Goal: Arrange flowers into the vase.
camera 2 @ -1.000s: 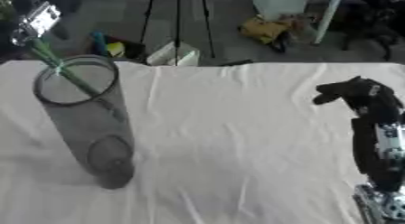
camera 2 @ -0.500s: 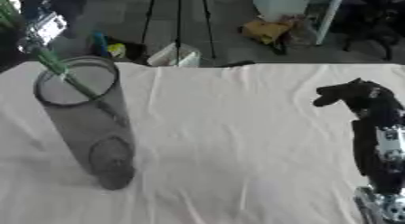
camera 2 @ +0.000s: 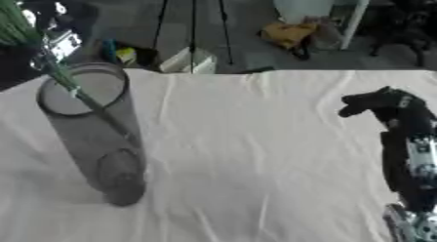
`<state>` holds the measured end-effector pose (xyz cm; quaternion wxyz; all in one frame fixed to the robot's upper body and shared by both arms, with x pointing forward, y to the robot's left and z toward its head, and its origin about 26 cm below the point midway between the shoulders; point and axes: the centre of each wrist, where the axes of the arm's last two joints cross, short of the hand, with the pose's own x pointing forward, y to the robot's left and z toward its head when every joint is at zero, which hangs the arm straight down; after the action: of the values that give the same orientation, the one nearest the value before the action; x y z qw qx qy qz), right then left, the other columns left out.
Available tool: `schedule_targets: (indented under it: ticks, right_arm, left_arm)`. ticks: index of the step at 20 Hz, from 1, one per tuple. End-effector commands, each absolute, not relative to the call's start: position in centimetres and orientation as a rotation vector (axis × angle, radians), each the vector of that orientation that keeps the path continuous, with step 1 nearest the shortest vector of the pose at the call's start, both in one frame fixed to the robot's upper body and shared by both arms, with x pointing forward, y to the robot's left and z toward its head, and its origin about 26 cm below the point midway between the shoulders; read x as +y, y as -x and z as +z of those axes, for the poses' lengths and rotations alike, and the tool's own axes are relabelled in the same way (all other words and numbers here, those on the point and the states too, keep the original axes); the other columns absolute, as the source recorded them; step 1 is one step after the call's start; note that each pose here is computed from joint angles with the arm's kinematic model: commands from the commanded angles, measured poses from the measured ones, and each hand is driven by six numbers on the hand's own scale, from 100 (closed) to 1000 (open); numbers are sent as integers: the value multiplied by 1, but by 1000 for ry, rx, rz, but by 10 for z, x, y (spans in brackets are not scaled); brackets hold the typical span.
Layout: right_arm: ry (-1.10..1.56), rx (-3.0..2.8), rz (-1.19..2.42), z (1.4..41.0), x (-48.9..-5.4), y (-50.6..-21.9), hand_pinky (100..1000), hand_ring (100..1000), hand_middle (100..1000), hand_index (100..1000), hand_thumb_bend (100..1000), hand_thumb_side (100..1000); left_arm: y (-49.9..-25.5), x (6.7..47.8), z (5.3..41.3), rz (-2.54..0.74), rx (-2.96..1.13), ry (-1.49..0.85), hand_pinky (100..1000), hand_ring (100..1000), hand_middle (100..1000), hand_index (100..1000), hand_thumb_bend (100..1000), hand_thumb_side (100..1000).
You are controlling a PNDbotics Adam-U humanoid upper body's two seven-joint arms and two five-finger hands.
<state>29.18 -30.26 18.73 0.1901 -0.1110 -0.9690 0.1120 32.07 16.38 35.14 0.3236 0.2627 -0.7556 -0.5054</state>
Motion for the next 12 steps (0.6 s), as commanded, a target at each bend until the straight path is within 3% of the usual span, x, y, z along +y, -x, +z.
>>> schedule_targets:
  ticks: [1, 3, 9, 12]
  right_arm:
    - [331, -2743, 342, 194, -304, -290, 682, 525, 484, 668, 100, 1000]
    - [331, -2743, 342, 194, -304, -290, 682, 525, 484, 668, 100, 1000]
    - [333, -2740, 342, 194, -304, -290, 682, 525, 484, 669, 100, 1000]
    - [332, -2739, 343, 194, -304, -290, 682, 525, 483, 669, 100, 1000]
  left_arm:
    - [-318, 173, 363, -1351, -1977, -755, 641, 792, 864, 965, 100, 1000]
    - [-318, 173, 363, -1360, -1973, -760, 641, 792, 864, 965, 100, 1000]
    - [-313, 175, 365, -1453, -1951, -768, 717, 836, 892, 1000, 363, 1000]
    - [-312, 176, 366, -1477, -1939, -770, 726, 841, 896, 1000, 388, 1000]
